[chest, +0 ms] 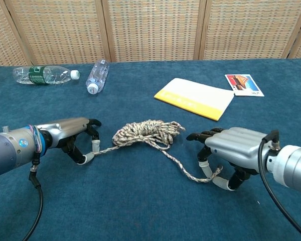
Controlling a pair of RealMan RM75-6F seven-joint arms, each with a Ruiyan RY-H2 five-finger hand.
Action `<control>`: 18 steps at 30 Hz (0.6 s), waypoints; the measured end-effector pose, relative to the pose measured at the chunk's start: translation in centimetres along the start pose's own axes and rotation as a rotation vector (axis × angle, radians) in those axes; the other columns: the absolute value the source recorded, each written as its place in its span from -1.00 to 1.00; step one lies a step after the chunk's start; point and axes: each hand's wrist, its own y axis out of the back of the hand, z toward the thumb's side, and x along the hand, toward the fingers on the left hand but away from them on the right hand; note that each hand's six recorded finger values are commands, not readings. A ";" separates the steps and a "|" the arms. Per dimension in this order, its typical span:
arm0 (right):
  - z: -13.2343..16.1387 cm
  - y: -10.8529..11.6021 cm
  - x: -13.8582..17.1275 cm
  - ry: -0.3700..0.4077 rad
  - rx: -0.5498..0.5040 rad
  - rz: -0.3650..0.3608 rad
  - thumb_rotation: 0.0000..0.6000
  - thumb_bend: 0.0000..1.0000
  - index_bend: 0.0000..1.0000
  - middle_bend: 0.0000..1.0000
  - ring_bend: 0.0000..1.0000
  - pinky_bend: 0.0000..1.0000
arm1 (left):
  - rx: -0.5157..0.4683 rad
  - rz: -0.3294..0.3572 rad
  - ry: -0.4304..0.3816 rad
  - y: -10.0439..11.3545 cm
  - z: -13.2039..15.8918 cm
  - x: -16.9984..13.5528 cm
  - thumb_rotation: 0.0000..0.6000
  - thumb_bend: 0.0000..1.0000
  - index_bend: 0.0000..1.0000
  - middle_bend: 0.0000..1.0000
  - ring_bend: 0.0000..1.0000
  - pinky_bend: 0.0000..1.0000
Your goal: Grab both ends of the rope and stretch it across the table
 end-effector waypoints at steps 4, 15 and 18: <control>0.0 0.0 0.0 0.000 -0.001 -0.001 1.00 -0.13 0.19 -1.00 -1.00 -1.00 | 0.009 0.003 0.004 0.0 -0.1 0.1 1.00 -0.02 0.18 -1.00 -1.00 -1.00; -0.4 0.5 -0.1 -0.009 -0.012 -0.018 1.00 -0.13 0.26 -1.00 -1.00 -1.00 | -0.004 0.030 -0.006 0.8 -0.1 0.1 1.00 0.01 0.26 -1.00 -1.00 -1.00; -0.7 1.1 -0.2 -0.017 -0.021 -0.038 1.00 -0.13 0.29 -1.00 -1.00 -1.00 | -0.006 0.054 -0.010 1.6 -0.2 0.0 1.00 0.01 0.27 -1.00 -1.00 -1.00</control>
